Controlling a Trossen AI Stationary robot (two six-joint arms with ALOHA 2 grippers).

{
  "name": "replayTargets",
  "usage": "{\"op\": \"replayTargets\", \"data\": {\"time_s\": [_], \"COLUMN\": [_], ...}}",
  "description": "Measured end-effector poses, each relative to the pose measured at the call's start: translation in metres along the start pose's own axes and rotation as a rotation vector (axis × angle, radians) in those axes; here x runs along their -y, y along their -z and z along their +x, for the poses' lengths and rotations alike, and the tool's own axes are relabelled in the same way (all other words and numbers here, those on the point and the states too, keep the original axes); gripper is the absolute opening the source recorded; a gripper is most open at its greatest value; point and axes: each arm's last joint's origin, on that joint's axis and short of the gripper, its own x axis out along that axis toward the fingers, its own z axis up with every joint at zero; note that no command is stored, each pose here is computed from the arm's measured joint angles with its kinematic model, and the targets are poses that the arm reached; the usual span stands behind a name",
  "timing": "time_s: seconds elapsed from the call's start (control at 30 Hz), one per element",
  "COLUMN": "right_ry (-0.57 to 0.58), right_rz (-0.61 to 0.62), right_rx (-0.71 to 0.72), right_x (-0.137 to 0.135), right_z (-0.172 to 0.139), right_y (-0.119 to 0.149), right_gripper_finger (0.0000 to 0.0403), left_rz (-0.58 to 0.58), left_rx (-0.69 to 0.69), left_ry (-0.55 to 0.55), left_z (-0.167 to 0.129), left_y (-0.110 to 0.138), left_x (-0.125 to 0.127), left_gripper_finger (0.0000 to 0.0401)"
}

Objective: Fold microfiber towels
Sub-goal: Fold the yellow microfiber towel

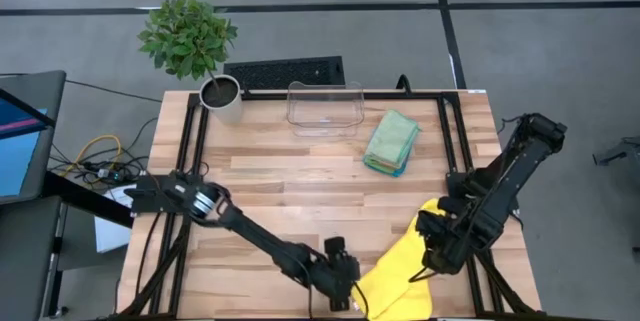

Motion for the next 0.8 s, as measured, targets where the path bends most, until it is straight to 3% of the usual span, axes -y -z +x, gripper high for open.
{"op": "replayTargets", "data": {"time_s": [0.17, 0.27, 0.4, 0.53, 0.63, 0.8], "right_ry": [-0.009, -0.020, -0.028, -0.028, -0.023, 0.011], "right_rz": [-0.025, -0.033, -0.046, -0.053, -0.059, -0.068], "right_rx": [0.036, 0.054, 0.090, 0.107, 0.124, 0.171], "right_x": [-0.004, -0.006, -0.008, -0.009, -0.010, -0.010], "right_z": [-0.002, -0.002, -0.004, -0.004, -0.004, -0.002], "right_y": [0.007, 0.011, 0.015, 0.017, 0.018, 0.017], "right_gripper_finger": [0.0119, 0.0119, 0.0119, 0.0119, 0.0119, 0.0119], "left_rz": [-0.008, -0.044, -0.107, -0.133, -0.151, -0.156], "left_rx": [-0.005, -0.045, -0.046, -0.101, -0.148, -0.170], "left_ry": [-0.050, -0.070, -0.018, -0.053, -0.025, -0.030], "left_z": [0.014, 0.026, 0.029, 0.029, 0.029, 0.028], "left_y": [0.003, 0.014, 0.014, 0.020, 0.019, 0.016], "left_x": [0.023, 0.027, 0.030, 0.025, 0.021, 0.015], "left_gripper_finger": [0.0212, 0.0212, 0.0212, 0.0200, 0.0157, 0.0033]}}
